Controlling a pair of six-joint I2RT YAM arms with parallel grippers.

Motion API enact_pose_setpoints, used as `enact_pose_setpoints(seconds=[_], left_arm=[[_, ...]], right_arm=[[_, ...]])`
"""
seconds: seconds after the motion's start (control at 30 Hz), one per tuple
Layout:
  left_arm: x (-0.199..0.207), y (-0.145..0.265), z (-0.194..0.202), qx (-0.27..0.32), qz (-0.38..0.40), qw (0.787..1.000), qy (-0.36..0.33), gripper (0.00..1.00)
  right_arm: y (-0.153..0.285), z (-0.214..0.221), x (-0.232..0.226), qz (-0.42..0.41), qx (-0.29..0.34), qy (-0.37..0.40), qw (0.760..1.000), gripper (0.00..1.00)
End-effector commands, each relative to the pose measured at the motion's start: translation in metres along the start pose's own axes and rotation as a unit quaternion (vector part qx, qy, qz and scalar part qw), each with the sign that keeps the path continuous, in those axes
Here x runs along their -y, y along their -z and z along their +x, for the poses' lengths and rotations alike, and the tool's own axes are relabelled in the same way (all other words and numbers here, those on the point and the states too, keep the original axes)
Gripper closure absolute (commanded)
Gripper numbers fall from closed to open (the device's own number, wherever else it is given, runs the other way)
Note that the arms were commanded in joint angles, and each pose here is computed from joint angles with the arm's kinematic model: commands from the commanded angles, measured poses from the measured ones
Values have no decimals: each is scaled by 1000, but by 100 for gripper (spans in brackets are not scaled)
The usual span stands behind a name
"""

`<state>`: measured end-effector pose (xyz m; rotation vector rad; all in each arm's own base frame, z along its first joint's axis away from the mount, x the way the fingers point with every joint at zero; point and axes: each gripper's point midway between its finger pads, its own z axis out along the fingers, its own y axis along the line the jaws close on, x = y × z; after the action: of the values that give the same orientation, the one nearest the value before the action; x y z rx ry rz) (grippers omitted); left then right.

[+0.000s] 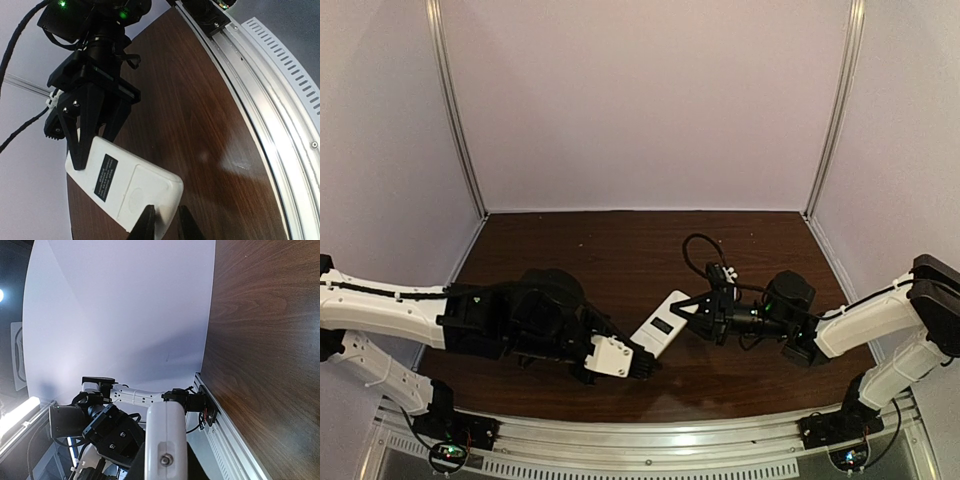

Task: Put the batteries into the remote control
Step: Load the battery cover onto the remote control without the battery cover.

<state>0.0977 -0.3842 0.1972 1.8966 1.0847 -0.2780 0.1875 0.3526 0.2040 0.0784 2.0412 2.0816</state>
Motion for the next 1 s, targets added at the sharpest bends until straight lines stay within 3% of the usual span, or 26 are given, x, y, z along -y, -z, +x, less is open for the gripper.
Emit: enact_pose_setpoints(seconds=[0.0,0.37,0.97], left_arm=[[-7,-2,-4,-5,-10,1000,-8,85],[-6,-10,7,-30,-13,999,-14,92],[-1,-17,19,-50,-16,998,-24,94]], right_arm=[[-4,1,-19,-34,-9,9,999,100],[-7,7,-27,-68,-22,-8,997,100],[-16,27,-45,-99,-66,7,993,100]])
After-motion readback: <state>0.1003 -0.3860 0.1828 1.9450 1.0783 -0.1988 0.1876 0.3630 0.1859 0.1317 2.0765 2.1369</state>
